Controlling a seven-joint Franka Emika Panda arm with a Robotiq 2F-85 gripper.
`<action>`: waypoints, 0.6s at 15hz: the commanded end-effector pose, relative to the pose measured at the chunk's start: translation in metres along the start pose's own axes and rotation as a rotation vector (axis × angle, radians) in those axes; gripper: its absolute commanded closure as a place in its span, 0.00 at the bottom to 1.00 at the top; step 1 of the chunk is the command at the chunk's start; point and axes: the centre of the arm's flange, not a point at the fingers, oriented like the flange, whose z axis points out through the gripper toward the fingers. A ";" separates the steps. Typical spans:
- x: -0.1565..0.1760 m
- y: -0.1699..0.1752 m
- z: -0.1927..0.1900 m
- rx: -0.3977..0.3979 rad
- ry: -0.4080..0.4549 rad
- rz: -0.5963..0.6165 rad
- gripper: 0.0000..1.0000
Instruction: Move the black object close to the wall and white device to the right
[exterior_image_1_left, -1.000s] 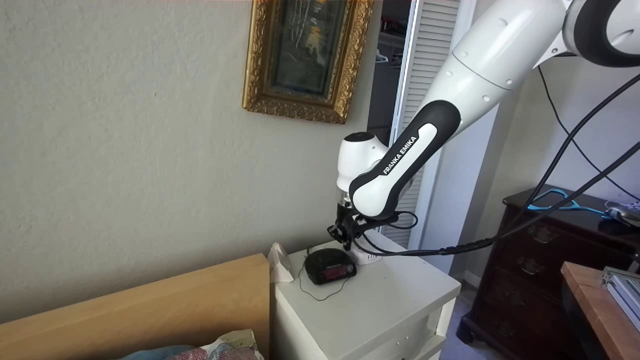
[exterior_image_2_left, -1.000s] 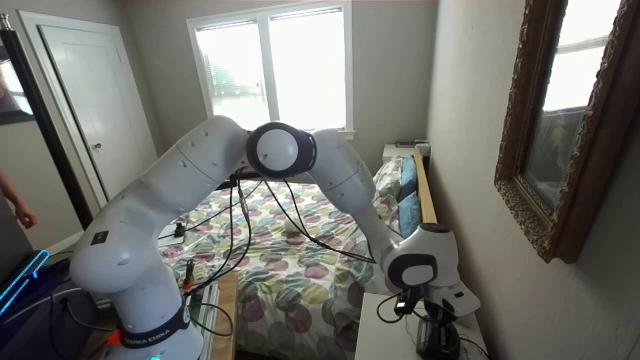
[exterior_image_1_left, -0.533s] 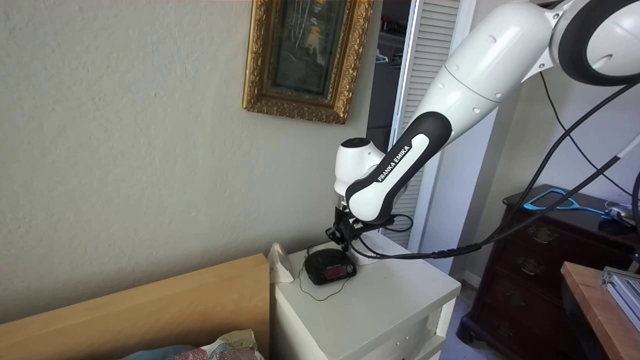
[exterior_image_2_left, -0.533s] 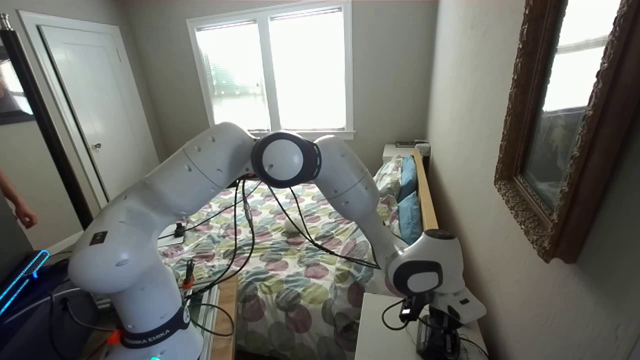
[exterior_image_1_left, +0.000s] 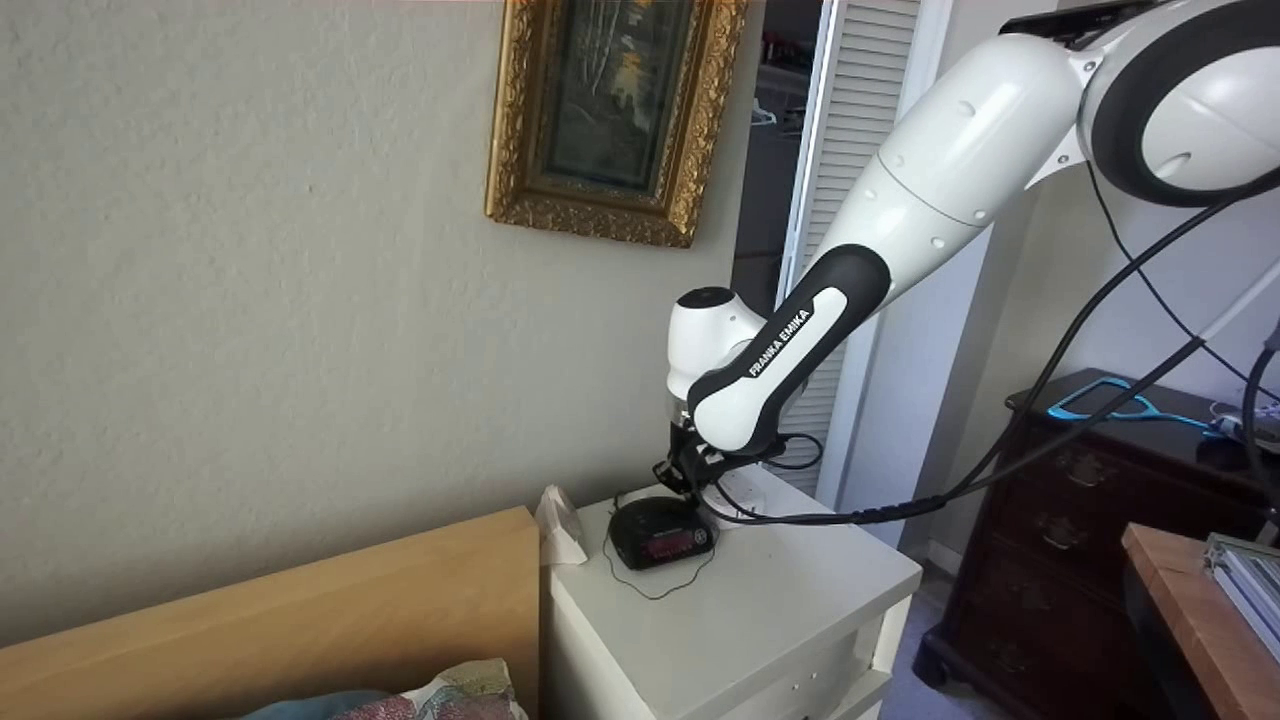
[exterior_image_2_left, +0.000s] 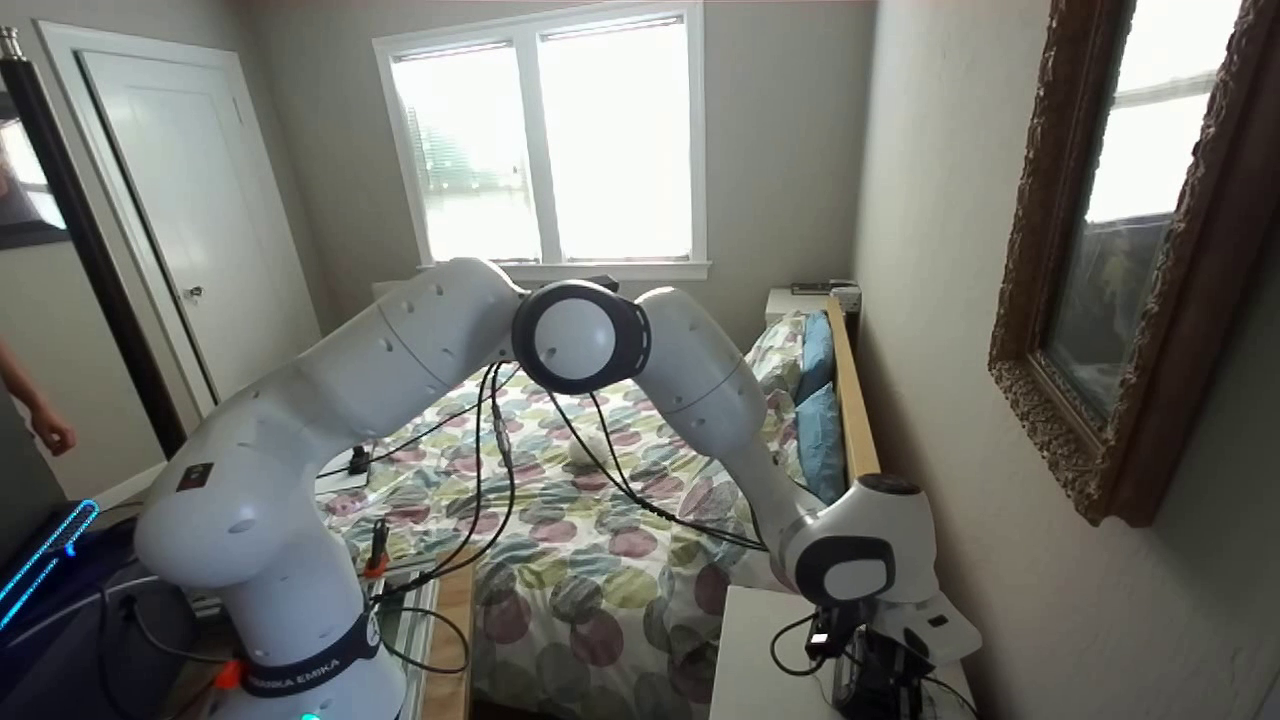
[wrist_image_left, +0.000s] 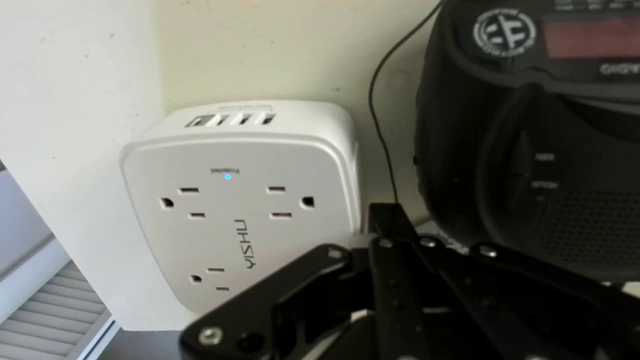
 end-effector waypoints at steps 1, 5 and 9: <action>0.009 0.001 0.007 -0.027 -0.001 0.024 1.00; 0.013 0.011 0.008 -0.051 0.001 0.037 1.00; 0.015 0.022 0.013 -0.073 -0.007 0.046 1.00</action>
